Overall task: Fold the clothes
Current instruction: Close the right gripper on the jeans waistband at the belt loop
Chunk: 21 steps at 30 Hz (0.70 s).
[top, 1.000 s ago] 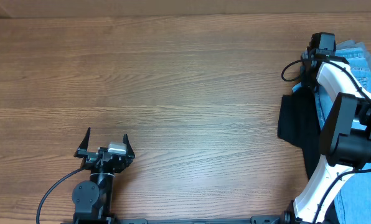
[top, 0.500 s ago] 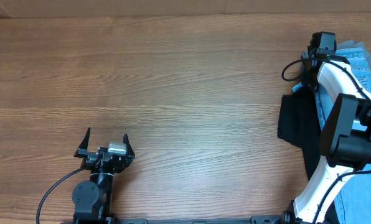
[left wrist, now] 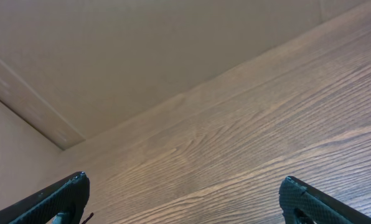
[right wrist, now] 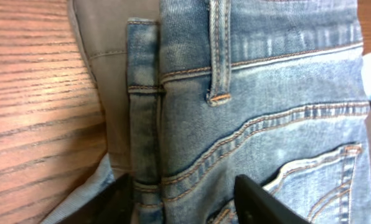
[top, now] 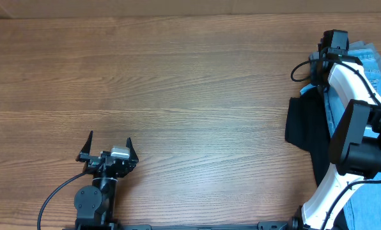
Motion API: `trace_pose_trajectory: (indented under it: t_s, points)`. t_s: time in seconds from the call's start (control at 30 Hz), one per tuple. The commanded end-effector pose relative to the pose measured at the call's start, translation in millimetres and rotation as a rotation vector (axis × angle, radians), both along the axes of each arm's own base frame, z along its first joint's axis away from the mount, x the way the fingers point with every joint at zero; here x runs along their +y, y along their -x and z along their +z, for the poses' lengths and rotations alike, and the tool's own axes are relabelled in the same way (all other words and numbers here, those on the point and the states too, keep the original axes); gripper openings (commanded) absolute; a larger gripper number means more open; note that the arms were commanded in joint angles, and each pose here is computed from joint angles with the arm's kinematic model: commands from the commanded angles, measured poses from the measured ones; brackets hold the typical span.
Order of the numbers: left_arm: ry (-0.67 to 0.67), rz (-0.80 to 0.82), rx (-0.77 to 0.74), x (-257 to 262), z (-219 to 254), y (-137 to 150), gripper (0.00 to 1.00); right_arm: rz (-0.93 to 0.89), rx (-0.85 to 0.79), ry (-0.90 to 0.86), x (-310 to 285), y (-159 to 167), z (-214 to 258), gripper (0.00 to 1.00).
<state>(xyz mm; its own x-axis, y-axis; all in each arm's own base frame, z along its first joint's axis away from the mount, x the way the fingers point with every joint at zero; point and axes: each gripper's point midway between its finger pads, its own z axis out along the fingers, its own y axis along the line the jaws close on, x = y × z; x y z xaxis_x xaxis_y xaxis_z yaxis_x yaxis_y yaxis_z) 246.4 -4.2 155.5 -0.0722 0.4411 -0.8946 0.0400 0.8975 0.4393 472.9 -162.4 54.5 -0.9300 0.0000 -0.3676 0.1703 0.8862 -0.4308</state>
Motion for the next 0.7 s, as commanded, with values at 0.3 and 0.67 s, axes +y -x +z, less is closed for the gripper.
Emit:
trace_pose_trajectory:
  t_s: [0.3, 0.67]
  points:
    - [-0.019, 0.003, -0.008, 0.4, 1.0, 0.2, 1.0, 0.012, -0.075, -0.026, 3.4, -11.0, 27.2, 0.53]
    - [-0.019, 0.003, -0.008, 0.4, 1.0, 0.2, 1.0, -0.001, -0.073, -0.083, -7.0, -5.1, 21.5, 0.56]
